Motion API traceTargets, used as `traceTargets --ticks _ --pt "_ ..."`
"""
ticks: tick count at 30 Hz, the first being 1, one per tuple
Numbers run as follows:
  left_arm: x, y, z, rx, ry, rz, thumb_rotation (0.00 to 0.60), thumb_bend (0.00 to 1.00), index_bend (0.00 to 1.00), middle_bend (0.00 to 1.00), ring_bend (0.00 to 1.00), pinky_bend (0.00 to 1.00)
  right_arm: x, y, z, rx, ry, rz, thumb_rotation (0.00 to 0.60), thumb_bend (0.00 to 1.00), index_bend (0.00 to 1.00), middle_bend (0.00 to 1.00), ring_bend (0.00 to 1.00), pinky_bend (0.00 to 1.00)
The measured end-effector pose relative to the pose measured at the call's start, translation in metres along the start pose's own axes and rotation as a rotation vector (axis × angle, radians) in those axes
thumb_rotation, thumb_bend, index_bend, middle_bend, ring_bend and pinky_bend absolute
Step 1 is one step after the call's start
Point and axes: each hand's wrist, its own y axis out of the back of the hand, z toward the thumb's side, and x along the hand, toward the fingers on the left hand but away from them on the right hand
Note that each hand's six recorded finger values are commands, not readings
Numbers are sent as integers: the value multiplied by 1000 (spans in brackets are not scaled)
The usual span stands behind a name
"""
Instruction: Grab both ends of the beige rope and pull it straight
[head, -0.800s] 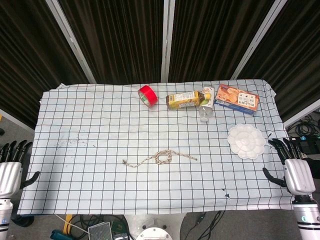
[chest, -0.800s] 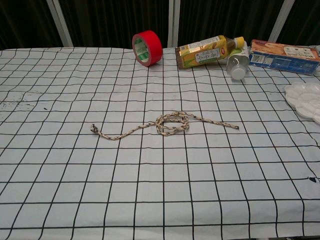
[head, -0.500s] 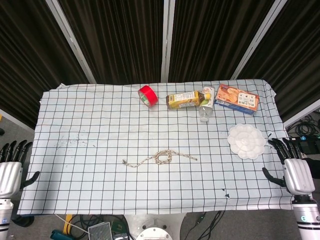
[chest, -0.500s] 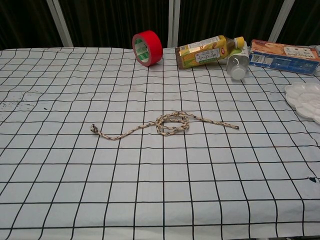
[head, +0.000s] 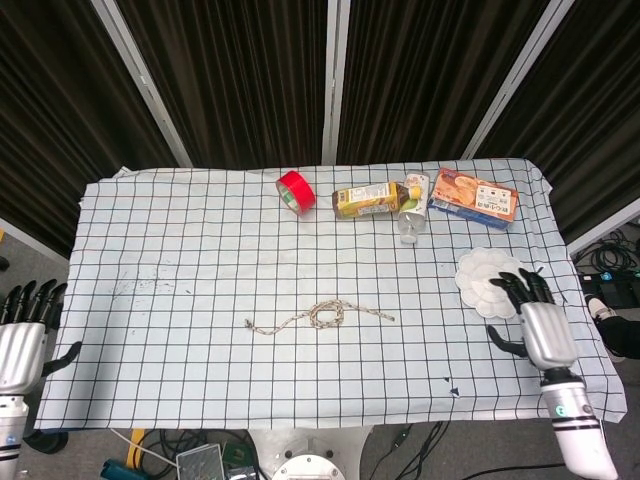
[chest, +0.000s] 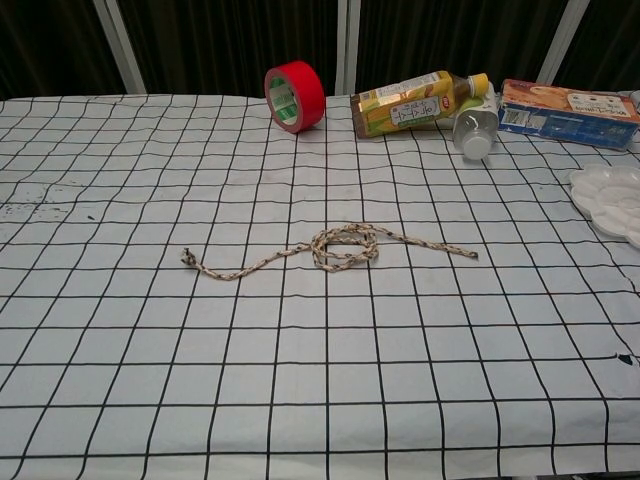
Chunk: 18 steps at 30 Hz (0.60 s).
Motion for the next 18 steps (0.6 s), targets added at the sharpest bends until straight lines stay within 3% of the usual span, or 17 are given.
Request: traceTargets --ticks 6,13,18 --pt "0 -2 -3 -4 5 -8 600 172 117 66 0 0 -42 -42 46 -56 52 97 600 228 420 209 0 0" --pt "1 -5 -6 -12 9 -21 600 173 117 66 0 0 -73 -89 92 -39 87 188 600 209 433 210 0 0" --pt "2 -8 -8 -17 11 -30 600 172 117 66 0 0 -81 -110 109 20 94 226 600 212 435 198 0 0"
